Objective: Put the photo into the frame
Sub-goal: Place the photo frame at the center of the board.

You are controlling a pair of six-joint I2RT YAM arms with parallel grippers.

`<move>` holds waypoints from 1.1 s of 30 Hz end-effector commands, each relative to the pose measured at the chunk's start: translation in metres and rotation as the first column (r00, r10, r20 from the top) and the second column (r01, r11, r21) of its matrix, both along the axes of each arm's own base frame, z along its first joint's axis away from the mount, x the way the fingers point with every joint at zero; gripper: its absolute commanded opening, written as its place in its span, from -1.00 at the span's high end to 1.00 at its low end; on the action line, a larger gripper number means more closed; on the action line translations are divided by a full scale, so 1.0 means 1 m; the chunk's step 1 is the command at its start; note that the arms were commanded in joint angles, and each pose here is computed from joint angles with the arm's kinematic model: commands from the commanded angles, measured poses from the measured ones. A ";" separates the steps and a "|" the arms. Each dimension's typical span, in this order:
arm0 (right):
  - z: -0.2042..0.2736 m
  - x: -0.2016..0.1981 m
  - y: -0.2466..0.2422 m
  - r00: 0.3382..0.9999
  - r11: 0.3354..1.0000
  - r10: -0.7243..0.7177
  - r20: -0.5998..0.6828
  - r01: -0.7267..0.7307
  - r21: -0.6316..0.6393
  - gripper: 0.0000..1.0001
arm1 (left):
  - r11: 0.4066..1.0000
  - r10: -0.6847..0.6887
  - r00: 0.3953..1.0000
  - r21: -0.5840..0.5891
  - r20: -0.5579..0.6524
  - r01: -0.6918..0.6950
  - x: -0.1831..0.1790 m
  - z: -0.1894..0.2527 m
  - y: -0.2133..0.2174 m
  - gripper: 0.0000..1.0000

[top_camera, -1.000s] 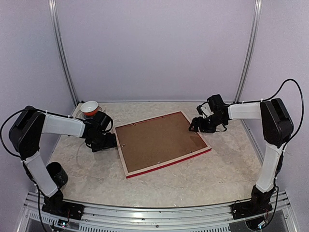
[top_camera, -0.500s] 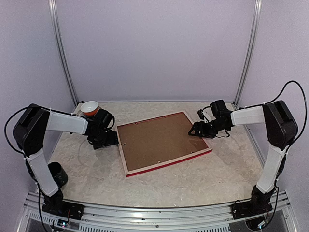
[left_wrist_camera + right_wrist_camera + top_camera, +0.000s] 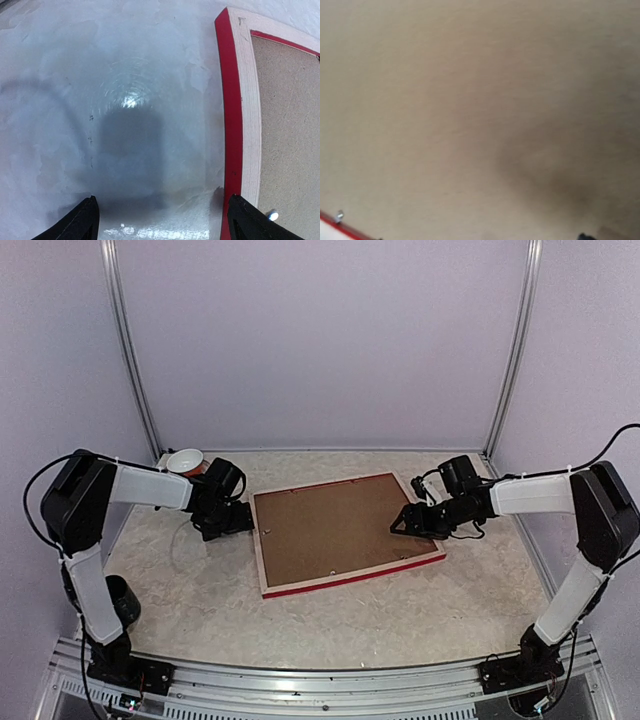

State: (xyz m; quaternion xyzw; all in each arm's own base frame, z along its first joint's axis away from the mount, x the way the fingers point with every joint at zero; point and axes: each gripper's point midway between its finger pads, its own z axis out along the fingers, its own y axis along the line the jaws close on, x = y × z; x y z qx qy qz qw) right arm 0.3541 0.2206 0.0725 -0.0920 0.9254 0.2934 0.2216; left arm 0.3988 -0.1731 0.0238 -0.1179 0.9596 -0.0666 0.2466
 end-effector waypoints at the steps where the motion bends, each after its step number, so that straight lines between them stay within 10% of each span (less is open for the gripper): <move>1: 0.012 -0.015 0.004 1.000 1.000 -0.012 0.006 0.012 0.010 -0.67 | 0.998 -0.037 0.997 -0.062 -0.075 0.032 -0.006 -0.020 -0.022 -0.76; 20: 0.017 0.069 -0.075 0.952 0.946 -0.284 0.118 0.298 -0.127 -0.78 | 0.998 0.032 0.999 -0.047 -0.029 -0.033 -0.006 -0.001 0.004 -0.80; 33: -0.010 0.065 -0.063 0.975 0.974 -0.214 0.055 0.217 -0.060 -0.78 | 0.999 0.038 0.997 -0.026 -0.072 -0.040 -0.010 -0.021 0.007 -0.81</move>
